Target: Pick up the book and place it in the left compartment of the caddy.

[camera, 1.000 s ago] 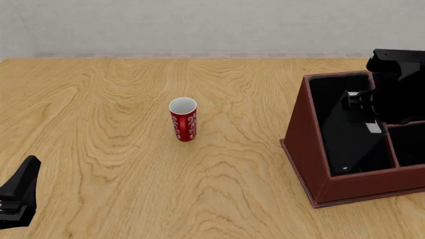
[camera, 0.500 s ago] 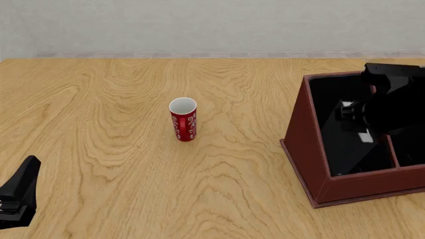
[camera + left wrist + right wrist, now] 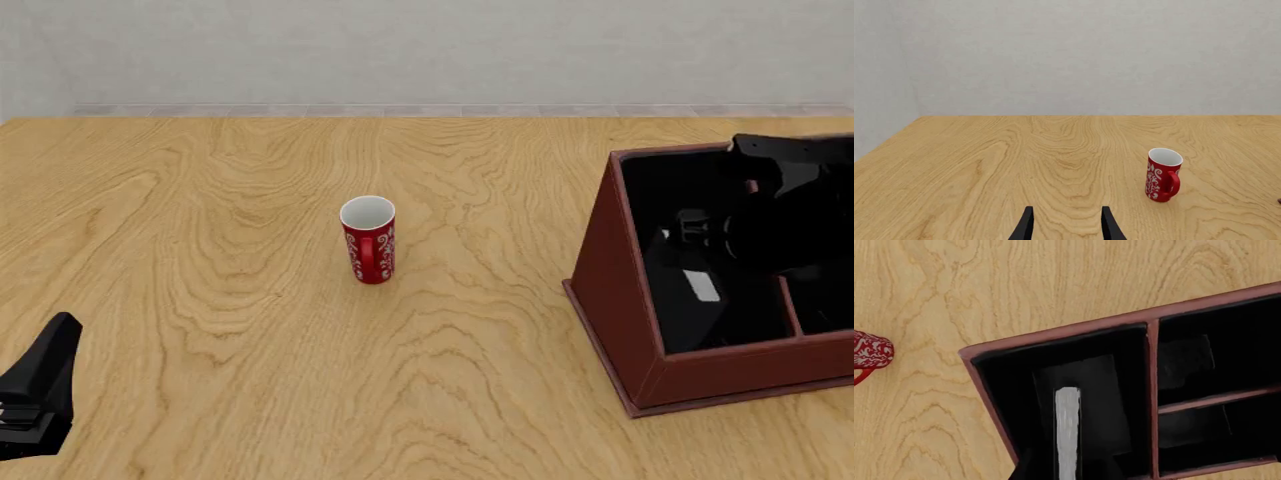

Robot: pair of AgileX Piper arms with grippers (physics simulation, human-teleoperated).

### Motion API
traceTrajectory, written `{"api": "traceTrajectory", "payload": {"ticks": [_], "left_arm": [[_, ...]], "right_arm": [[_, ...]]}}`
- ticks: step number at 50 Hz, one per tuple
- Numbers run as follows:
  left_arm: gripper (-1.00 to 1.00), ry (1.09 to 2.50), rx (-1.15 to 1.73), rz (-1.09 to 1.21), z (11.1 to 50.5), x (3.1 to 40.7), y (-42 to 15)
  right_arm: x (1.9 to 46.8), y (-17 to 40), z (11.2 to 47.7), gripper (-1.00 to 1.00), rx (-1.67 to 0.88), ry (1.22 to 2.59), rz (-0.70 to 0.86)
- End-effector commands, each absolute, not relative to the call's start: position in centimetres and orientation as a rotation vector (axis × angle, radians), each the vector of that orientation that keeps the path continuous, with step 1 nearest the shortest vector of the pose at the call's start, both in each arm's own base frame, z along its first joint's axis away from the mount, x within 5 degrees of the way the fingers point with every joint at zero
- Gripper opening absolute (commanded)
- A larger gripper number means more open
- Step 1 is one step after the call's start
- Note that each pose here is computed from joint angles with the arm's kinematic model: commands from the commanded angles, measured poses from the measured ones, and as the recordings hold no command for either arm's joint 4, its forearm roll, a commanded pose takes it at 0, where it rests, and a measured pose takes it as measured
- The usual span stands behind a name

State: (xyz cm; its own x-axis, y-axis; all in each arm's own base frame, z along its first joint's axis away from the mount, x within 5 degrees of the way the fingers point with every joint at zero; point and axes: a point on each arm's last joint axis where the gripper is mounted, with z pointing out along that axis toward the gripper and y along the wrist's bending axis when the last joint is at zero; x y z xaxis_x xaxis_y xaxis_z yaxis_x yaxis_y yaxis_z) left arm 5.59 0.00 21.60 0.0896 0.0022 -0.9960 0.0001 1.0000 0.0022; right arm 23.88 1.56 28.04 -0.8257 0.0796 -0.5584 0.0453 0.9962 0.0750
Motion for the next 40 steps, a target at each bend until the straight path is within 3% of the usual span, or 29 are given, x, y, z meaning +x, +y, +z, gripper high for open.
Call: {"api": "traceTrajectory", "payload": {"ticks": [1, 25, 40], "left_arm": [[1.0, 1.481, 0.002, 0.002, 21.6, 5.6, 0.0], [1.0, 1.481, 0.002, 0.002, 21.6, 5.6, 0.0], [1.0, 1.481, 0.002, 0.002, 21.6, 5.6, 0.0]], "right_arm": [[23.8, 1.6, 28.1, 1.0, 0.096, 2.535, 0.082], [21.8, 2.0, 31.0, 1.0, 0.071, 2.485, 0.1], [16.9, 2.2, 34.6, 1.0, 0.047, 2.425, 0.133]]}}
